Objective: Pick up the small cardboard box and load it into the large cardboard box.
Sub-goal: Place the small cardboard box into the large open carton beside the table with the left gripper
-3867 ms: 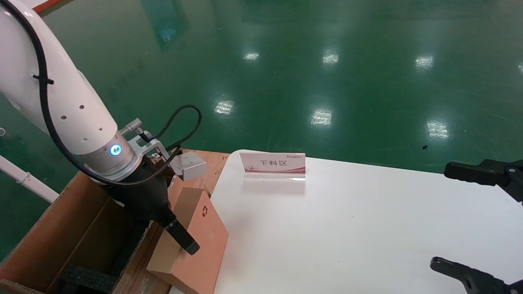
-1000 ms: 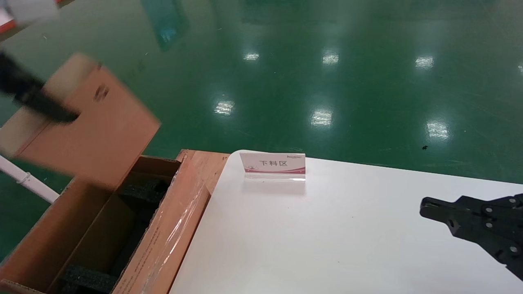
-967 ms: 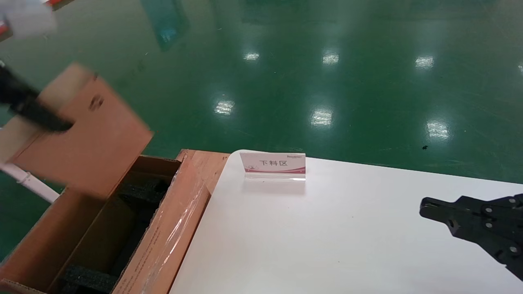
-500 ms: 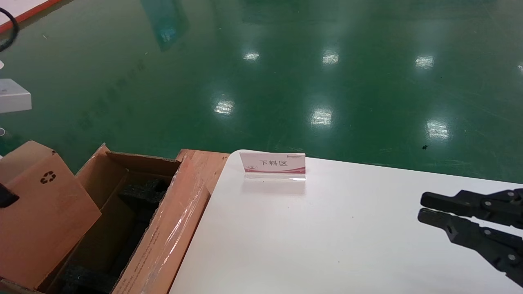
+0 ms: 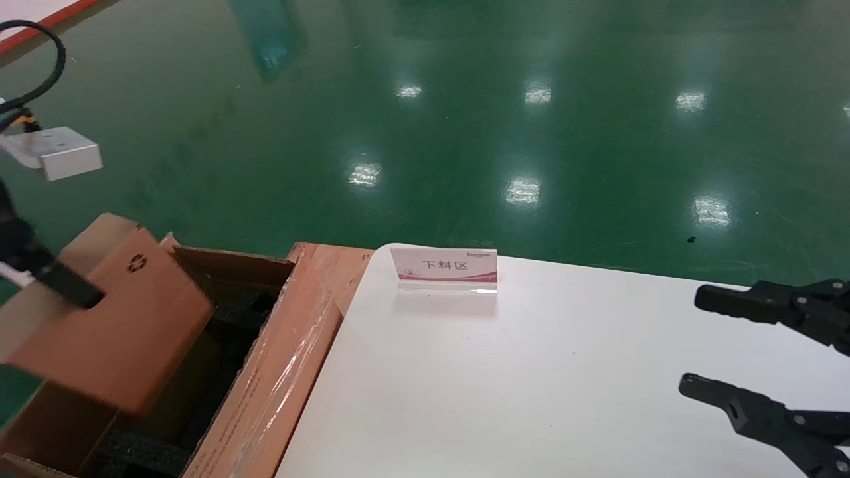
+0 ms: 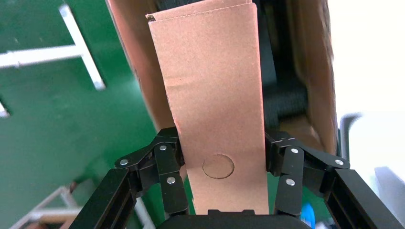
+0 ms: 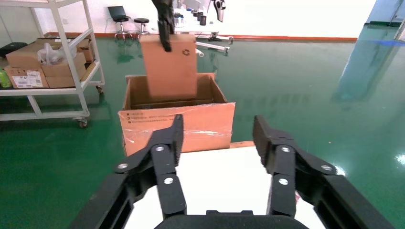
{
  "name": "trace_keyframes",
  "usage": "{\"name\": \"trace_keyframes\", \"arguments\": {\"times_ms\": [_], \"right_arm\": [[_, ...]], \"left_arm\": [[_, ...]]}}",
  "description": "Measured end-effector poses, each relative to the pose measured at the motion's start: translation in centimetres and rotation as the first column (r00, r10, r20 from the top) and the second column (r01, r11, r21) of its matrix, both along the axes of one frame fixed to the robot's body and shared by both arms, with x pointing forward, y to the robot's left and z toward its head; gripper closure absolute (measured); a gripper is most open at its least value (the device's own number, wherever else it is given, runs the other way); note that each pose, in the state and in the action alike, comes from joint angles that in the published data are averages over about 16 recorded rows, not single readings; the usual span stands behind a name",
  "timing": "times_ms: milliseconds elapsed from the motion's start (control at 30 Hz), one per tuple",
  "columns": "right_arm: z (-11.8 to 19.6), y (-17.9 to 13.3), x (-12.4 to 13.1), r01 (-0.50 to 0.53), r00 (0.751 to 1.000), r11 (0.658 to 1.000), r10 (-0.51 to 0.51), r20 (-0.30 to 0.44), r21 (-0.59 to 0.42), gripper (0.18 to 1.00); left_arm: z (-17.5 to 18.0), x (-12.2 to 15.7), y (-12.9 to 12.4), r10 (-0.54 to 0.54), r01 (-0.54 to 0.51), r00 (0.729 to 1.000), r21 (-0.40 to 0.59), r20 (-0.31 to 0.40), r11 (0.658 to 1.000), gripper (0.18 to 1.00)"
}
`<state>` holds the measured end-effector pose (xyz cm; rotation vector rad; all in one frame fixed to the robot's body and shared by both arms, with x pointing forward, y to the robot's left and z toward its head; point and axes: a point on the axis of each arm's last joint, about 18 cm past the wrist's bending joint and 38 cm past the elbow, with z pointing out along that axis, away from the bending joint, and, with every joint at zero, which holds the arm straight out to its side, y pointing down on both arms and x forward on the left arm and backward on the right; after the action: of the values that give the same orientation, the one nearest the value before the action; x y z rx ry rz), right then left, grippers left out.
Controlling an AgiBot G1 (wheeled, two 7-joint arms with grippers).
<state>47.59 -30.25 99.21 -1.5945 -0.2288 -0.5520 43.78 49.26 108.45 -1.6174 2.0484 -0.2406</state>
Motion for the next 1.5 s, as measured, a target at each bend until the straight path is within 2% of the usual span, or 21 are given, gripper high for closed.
{"name": "trace_keyframes", "arguments": {"times_ms": [367,767,1167,1500], "right_arm": [[0.0,0.0,0.0,0.000,1.000,1.000,0.000,0.000,0.000,0.432],[0.0,0.0,0.0,0.000,1.000,1.000,0.000,0.000,0.000,0.241],[0.0,0.0,0.0,0.000,1.000,1.000,0.000,0.000,0.000,0.180],[0.0,0.0,0.0,0.000,1.000,1.000,0.000,0.000,0.000,0.178]], "left_arm": [[-4.2,1.3,1.0,0.038,-0.037,0.999,-0.059,0.017,0.998,0.763],[-6.9,1.1,2.3,0.056,-0.056,0.998,-0.068,0.003,0.996,0.764],[-7.4,1.3,4.2,0.069,-0.069,0.998,-0.039,0.012,0.997,0.765],[-7.7,1.4,6.0,0.076,-0.076,0.997,-0.011,0.012,0.997,0.765]]}}
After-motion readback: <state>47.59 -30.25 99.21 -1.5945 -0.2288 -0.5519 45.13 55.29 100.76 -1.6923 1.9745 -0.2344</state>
